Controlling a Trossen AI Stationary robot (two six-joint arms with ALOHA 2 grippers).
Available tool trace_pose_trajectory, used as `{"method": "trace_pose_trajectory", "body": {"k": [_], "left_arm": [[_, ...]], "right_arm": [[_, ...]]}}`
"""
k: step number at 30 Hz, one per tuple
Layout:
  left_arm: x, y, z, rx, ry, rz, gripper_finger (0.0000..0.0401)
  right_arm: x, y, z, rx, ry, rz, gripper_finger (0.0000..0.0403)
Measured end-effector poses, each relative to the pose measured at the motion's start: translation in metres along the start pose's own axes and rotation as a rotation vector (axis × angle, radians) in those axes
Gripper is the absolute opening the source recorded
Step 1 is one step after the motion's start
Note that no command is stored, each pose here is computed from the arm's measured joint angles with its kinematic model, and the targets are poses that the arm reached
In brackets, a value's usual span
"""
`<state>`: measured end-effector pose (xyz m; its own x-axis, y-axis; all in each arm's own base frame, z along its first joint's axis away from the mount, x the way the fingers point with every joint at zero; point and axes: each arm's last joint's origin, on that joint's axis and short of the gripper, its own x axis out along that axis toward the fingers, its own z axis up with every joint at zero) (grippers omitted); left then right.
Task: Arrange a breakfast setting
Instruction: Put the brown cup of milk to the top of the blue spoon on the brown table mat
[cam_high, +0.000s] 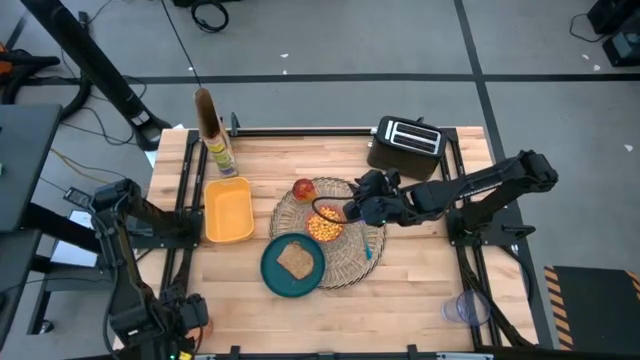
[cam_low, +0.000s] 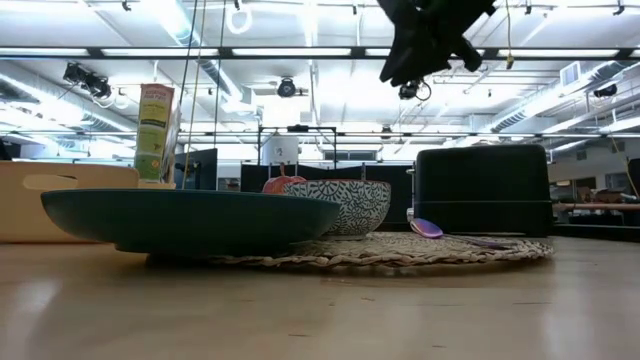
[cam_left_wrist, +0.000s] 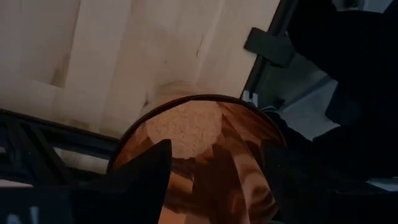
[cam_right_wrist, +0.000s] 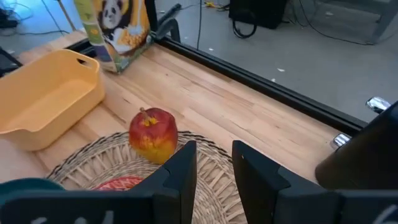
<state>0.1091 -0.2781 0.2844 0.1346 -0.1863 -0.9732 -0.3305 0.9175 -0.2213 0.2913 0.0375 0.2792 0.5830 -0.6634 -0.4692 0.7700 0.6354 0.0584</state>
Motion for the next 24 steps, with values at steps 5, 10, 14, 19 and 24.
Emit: {"method": "trace_pose_trajectory", "body": {"k": [5, 10, 14, 19, 24], "left_arm": [[0.0, 0.006, 0.0, -0.008, -0.015, 0.058, 0.0253], [-0.012, 0.015, 0.0, -0.008, 0.003, 0.066, 0.0253], [-0.032, 0.024, 0.001, -0.036, 0.003, -0.01, 0.0253], [-0.042, 0.024, 0.0, -0.053, -0.038, -0.084, 0.0253], [-0.024, 0.008, -0.001, 0.027, -0.073, -0.093, 0.0253]], "right_arm": [[-0.007, 0.002, 0.0, -0.001, -0.007, 0.02, 0.011], [-0.012, 0.006, -0.003, -0.008, -0.006, 0.043, 0.011], [-0.016, 0.008, -0.005, -0.013, -0.006, 0.06, 0.0109], [-0.019, 0.01, -0.007, -0.015, -0.005, 0.073, 0.0109], [-0.021, 0.011, -0.008, -0.018, -0.004, 0.079, 0.0109]]}}
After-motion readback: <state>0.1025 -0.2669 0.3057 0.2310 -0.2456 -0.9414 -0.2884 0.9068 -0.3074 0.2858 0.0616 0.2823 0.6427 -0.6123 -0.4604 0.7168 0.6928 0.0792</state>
